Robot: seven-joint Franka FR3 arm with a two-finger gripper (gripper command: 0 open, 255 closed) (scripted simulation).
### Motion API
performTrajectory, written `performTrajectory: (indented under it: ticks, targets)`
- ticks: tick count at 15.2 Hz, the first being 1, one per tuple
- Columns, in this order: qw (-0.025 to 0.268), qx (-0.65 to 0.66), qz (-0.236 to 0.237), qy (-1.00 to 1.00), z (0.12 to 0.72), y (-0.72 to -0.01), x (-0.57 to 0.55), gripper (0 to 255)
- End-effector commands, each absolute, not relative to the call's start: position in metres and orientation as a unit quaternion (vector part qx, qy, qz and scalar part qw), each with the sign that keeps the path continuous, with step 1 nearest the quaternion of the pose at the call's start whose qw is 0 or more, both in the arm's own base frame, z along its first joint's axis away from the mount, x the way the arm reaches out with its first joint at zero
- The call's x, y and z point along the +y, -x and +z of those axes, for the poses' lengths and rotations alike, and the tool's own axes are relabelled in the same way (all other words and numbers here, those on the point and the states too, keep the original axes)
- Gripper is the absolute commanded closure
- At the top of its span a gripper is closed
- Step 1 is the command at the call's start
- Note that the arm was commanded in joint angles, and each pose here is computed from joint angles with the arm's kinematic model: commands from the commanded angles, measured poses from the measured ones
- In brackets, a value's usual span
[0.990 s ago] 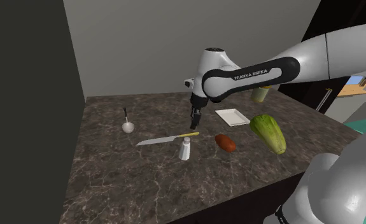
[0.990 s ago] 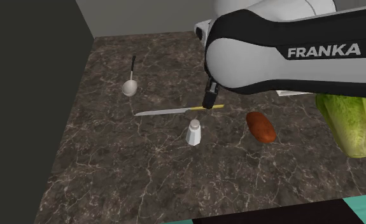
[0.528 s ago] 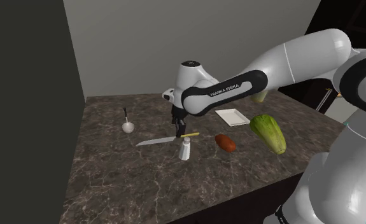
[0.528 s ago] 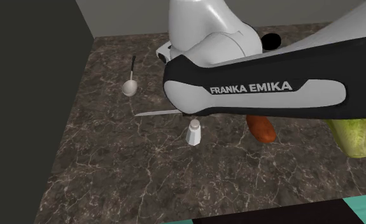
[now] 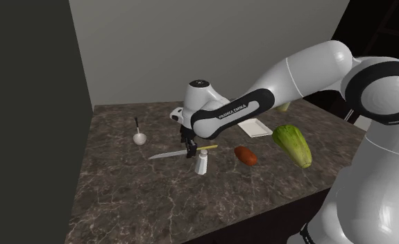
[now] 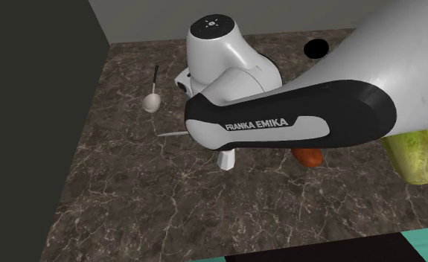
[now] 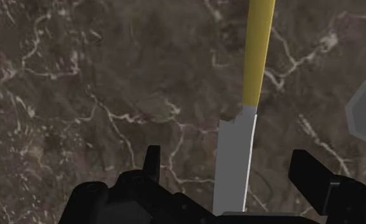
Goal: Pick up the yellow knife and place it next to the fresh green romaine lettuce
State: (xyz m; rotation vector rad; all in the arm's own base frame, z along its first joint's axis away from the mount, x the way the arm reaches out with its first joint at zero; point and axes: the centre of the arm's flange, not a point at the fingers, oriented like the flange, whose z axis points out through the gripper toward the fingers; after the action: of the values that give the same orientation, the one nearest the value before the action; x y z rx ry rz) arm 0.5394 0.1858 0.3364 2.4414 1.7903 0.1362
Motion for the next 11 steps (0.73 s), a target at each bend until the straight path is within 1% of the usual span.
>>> performTrajectory:
  ticks: [1,9,10,11]
  targets:
    - [0.056,0.590,0.045,-0.804,0.3281,-0.5407,0.1852,0]
    - [0.056,0.590,0.045,-0.804,0.3282,-0.5408,0.1852,0]
    - [0.056,0.590,0.045,-0.804,0.3282,-0.5408,0.1852,255]
    - [0.056,0.590,0.045,-0.804,0.3282,-0.5408,0.1852,255]
